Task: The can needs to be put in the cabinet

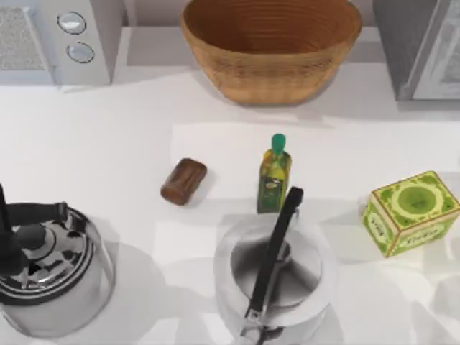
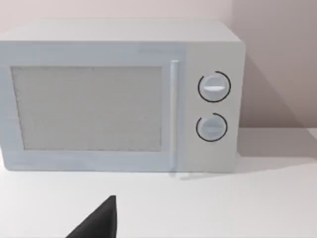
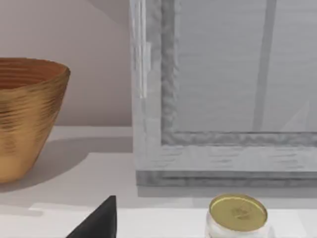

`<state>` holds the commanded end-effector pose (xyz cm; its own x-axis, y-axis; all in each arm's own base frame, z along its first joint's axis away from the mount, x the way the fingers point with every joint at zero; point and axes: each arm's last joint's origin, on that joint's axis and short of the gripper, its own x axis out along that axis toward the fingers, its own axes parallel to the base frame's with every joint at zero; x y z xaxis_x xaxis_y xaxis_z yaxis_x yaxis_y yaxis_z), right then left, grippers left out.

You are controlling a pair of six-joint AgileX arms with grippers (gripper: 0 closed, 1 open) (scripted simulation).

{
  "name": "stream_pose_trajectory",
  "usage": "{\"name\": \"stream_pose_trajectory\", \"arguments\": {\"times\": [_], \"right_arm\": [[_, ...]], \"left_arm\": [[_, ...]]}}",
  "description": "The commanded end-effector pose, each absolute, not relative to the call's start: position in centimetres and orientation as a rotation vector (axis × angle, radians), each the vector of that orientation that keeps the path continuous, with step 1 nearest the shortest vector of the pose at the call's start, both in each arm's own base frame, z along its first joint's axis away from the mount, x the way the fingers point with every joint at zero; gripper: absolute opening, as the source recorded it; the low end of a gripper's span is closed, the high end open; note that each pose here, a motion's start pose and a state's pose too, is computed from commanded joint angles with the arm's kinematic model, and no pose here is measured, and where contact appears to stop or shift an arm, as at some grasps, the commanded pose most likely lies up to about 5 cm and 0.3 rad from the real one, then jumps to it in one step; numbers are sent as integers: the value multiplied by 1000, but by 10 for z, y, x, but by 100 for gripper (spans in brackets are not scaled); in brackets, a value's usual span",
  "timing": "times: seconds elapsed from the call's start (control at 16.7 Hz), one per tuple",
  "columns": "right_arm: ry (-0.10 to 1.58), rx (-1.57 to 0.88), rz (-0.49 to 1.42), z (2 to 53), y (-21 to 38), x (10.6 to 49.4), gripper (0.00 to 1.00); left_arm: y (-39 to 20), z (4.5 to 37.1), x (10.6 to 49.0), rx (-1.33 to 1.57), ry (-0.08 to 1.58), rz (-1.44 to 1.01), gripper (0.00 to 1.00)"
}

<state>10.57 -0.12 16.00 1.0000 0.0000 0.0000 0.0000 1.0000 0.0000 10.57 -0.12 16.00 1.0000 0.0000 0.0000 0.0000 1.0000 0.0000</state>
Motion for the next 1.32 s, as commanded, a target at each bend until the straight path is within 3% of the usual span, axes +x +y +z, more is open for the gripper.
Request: {"name": "stream_pose_trajectory", "arguments": {"times": [0.24, 0.48, 0.78, 1.08, 1.32], "right_arm": [[4, 1, 3, 168, -1, 106, 100], [32, 4, 11, 210, -3, 114, 100], [218, 9, 6, 252, -9, 171, 100], [535, 15, -6, 211, -22, 250, 100], [722, 9, -8, 161, -28, 274, 100]], "left_arm": [[-1, 160, 106, 0, 0, 0, 100], [-1, 160, 106, 0, 0, 0, 100], [-1, 160, 106, 0, 0, 0, 100], [-1, 160, 106, 0, 0, 0, 100], [-1, 160, 106, 0, 0, 0, 100]]}}
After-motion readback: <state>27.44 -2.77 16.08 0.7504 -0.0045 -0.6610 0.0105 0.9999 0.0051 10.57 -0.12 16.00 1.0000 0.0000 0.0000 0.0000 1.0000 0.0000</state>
